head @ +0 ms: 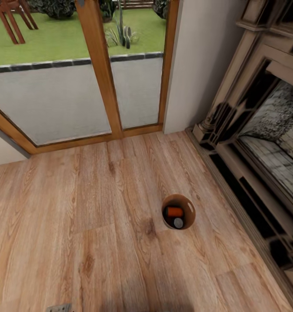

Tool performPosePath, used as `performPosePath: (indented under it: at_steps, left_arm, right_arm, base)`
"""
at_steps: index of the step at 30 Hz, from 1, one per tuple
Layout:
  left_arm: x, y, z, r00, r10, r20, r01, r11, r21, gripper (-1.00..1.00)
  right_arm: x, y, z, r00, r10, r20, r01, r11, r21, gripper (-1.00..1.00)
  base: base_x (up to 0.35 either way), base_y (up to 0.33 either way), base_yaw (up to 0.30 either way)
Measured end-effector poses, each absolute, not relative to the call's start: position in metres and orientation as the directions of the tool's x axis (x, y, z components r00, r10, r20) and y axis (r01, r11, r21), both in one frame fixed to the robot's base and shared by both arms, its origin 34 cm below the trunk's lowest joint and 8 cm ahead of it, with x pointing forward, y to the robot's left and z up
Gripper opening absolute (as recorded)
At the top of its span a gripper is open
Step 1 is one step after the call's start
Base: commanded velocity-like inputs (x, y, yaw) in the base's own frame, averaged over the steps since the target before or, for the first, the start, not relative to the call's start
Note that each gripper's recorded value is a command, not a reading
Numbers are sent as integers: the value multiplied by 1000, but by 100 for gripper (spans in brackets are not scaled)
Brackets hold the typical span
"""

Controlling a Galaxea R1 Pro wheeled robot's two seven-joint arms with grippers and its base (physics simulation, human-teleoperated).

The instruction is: Put the three can of soda from the living room inside the tash can in the kitchen.

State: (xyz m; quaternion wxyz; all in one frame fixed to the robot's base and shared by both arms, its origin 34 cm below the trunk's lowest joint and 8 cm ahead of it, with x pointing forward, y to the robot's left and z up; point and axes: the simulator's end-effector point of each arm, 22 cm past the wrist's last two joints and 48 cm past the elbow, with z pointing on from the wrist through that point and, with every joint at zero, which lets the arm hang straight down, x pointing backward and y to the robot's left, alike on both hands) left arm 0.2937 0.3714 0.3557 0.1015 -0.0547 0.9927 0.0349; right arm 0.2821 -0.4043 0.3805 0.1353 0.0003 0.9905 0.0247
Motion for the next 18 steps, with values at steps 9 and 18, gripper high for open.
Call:
performPosePath:
  at_steps: [9,18]
  left_arm:
    - [282,374,374,-972,-96,-212,-113,991,66,100]
    - [245,374,393,-981,-102,-164,-115,991,73,100]
  right_arm:
    - [231,-407,399,-979,24,-202,24,1000,5,100]
    - [211,-409,416,-985,41,-167,46,998,-30,100]
  base:
    - [0,0,0]
    - [0,0,0]
